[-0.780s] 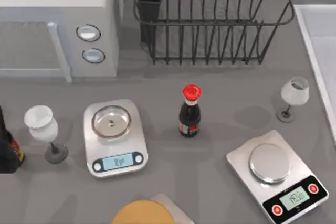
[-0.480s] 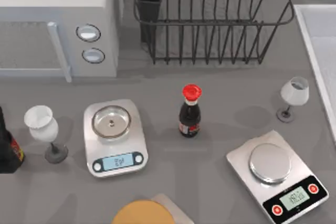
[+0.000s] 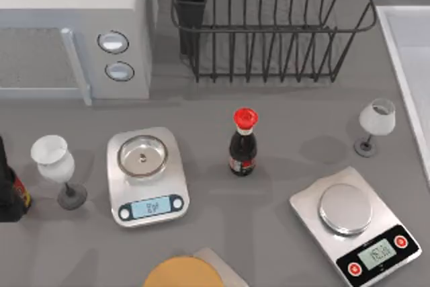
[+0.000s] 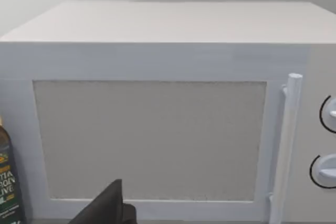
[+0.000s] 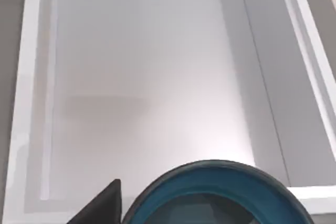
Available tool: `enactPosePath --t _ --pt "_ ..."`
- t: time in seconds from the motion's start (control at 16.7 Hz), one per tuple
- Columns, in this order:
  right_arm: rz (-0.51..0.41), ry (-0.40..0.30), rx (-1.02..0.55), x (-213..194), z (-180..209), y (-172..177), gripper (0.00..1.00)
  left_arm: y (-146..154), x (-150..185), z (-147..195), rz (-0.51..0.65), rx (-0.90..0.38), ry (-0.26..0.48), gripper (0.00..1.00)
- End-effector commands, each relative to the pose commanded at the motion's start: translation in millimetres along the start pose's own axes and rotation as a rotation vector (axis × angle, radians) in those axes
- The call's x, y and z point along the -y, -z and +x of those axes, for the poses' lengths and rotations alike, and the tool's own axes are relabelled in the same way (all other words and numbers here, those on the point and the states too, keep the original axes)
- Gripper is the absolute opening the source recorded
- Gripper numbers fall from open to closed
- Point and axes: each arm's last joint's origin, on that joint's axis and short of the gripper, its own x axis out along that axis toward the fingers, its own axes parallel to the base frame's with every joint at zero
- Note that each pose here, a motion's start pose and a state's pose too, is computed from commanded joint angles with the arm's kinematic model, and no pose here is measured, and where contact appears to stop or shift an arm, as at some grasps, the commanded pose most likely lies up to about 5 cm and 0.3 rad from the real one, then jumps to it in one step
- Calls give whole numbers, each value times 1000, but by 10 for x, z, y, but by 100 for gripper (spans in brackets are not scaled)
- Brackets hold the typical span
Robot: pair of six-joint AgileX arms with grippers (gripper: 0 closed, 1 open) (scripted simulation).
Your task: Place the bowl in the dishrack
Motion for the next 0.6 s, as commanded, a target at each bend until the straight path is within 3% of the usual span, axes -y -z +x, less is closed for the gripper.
enactPosePath --t 0.3,0.6 --pt "-20 -70 -495 494 461 -299 100 0 0 0 0 0 0 100" --pt "16 -183 -746 964 796 -400 100 0 0 0 0 0 0 100"
